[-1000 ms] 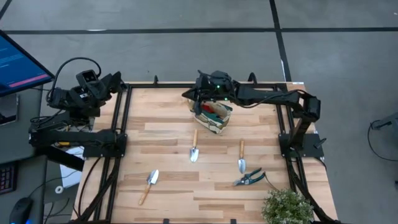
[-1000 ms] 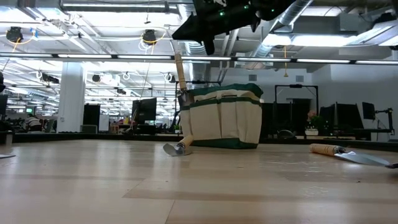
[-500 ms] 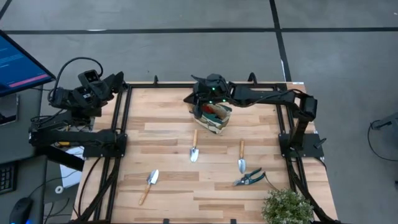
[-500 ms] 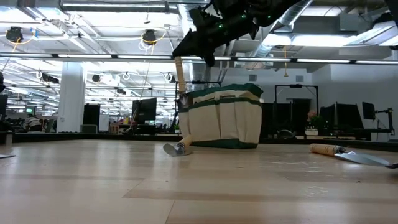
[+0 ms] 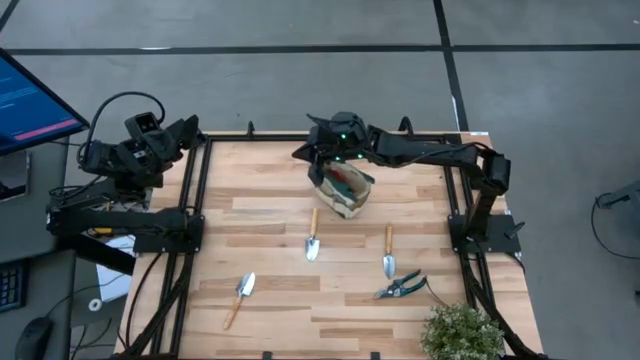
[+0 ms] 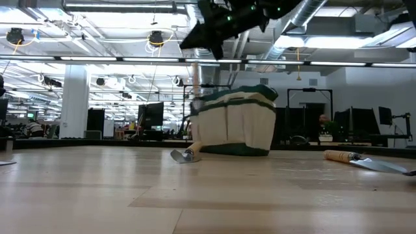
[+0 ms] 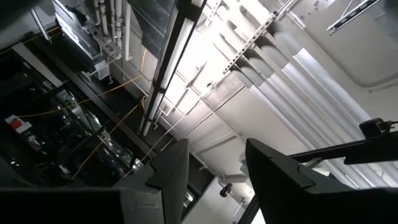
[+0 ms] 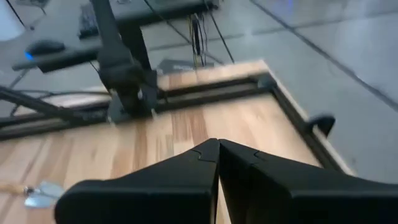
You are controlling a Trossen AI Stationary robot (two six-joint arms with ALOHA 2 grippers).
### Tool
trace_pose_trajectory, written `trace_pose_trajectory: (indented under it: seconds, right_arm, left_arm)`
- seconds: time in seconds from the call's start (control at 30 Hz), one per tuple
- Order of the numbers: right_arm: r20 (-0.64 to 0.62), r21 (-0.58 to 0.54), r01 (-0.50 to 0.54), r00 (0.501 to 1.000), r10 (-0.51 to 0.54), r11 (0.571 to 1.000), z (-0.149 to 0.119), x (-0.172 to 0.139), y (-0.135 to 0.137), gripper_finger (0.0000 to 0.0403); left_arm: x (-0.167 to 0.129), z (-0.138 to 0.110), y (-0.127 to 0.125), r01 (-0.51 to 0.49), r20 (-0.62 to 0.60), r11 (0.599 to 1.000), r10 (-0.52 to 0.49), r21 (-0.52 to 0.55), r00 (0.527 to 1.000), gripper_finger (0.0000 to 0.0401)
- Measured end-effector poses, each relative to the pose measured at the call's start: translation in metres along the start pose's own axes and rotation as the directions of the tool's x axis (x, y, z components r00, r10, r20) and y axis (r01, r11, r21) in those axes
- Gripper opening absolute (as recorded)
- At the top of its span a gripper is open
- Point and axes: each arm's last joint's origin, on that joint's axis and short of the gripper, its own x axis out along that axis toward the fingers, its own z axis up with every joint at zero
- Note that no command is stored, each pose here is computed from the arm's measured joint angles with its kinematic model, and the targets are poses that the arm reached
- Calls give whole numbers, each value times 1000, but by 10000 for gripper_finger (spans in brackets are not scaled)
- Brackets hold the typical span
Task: Pick & Place Garden tools in Gardening bag
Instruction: Put the brown trowel into the gardening bag
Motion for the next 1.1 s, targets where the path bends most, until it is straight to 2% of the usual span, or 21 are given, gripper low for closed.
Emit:
trace_pose_trajectory:
  seconds: [0.2,0.4,0.6,0.87,0.97,1.1]
  right_arm:
    - [15,-26,8,1000,-8,1000,14,-4,1,0]
    - [-25,-52,33,999,-34,998,8,-3,3,0]
    - [-79,-57,40,996,-45,998,-9,1,3,0]
    - [-63,-21,50,997,-51,999,-20,3,-3,0]
    - [-33,-31,48,998,-49,998,-12,-2,-1,0]
    - [88,-80,75,994,-68,994,14,-22,4,0]
  left_arm:
    - [0,-2,2,-8,-7,1000,8,25,1000,159]
    - [-1,-6,6,-24,-20,999,24,27,1000,159]
    - [-1,-5,6,-23,-19,999,24,27,1000,159]
    - [-1,-6,6,-24,-19,999,24,27,1000,159]
    - [-1,-6,6,-24,-19,999,24,27,1000,159]
    - [-1,-6,6,-24,-20,999,24,27,1000,159]
